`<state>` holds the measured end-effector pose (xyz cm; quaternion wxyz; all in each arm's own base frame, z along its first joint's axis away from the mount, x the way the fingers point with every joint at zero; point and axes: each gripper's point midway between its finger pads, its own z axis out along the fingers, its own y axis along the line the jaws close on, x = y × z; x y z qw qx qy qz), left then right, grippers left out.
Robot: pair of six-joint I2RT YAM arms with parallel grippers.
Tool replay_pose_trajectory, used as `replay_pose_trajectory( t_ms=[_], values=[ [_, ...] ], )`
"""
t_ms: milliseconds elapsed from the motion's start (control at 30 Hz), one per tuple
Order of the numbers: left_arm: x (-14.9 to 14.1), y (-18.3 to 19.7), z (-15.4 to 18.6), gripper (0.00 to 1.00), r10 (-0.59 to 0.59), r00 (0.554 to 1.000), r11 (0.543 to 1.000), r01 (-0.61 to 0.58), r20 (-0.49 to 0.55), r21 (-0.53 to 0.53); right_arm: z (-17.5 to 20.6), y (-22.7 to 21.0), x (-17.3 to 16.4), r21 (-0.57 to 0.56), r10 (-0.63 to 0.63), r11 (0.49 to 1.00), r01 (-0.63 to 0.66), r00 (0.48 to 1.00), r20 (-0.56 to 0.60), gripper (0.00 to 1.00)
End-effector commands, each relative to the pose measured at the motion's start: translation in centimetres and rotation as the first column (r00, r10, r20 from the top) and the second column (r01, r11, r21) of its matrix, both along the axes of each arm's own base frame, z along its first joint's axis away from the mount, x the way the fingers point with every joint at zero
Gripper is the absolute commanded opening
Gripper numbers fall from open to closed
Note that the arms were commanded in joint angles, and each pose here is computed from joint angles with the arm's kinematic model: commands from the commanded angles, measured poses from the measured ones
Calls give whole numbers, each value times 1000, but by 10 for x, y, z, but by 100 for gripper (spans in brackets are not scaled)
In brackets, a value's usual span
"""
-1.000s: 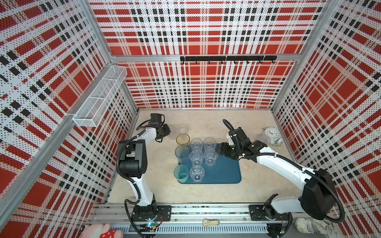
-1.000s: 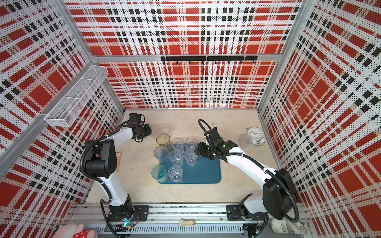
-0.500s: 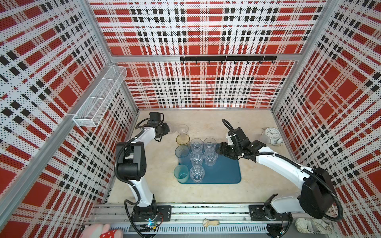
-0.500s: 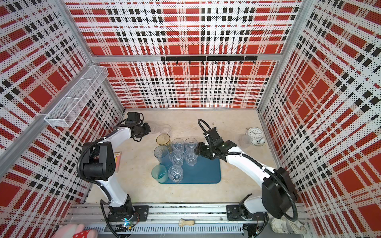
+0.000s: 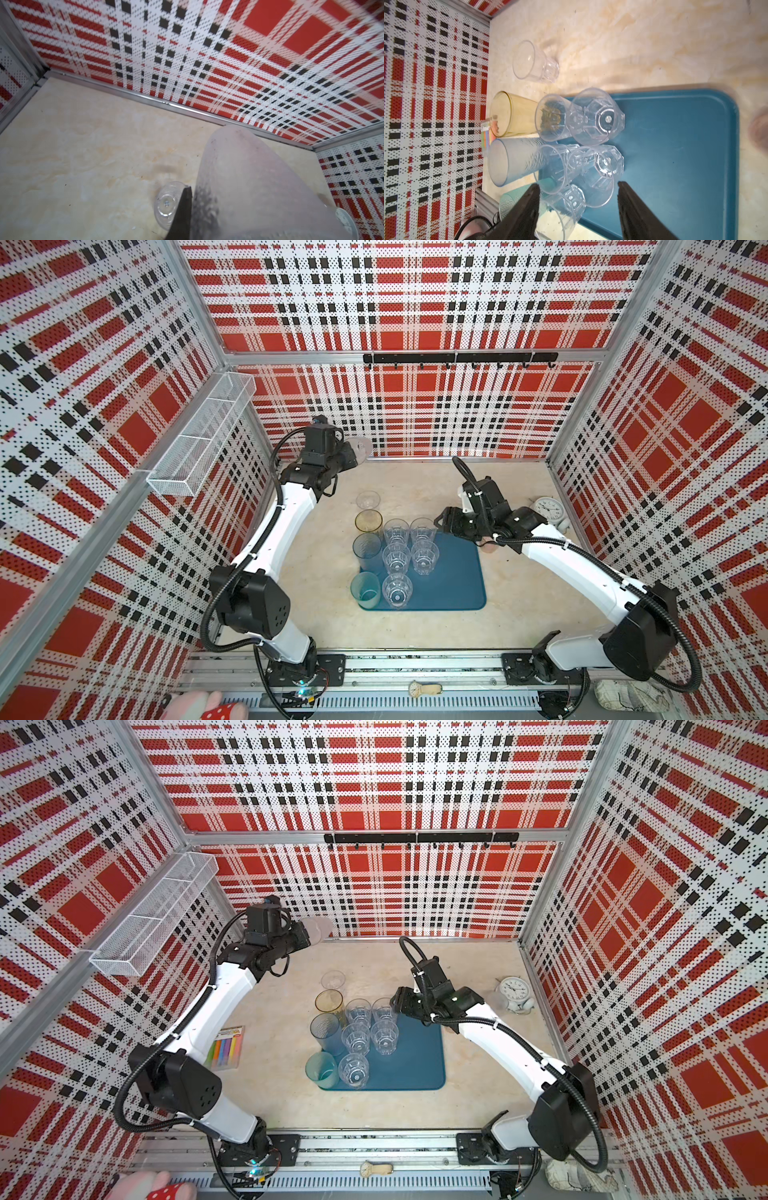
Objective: Place the glasses into the tray
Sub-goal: Pick up the glass from the top-left of the table, then place the glass on the tray.
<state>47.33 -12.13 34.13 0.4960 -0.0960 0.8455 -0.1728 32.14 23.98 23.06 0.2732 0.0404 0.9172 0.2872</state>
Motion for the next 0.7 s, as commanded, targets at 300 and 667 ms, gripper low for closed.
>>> replay_pose_trajectory(
  t_ms=[300, 667],
  values=[
    [-71, -180, -19, 0, -365, 927, 930, 358, -89, -82, 83, -16, 16, -71, 1, 997, 12, 982, 188, 74],
    [-92, -205, -58, 0, -425, 887, 905, 417, -183, -79, 101, -19, 31, -122, -12, 992, 43, 970, 244, 74]
  ],
)
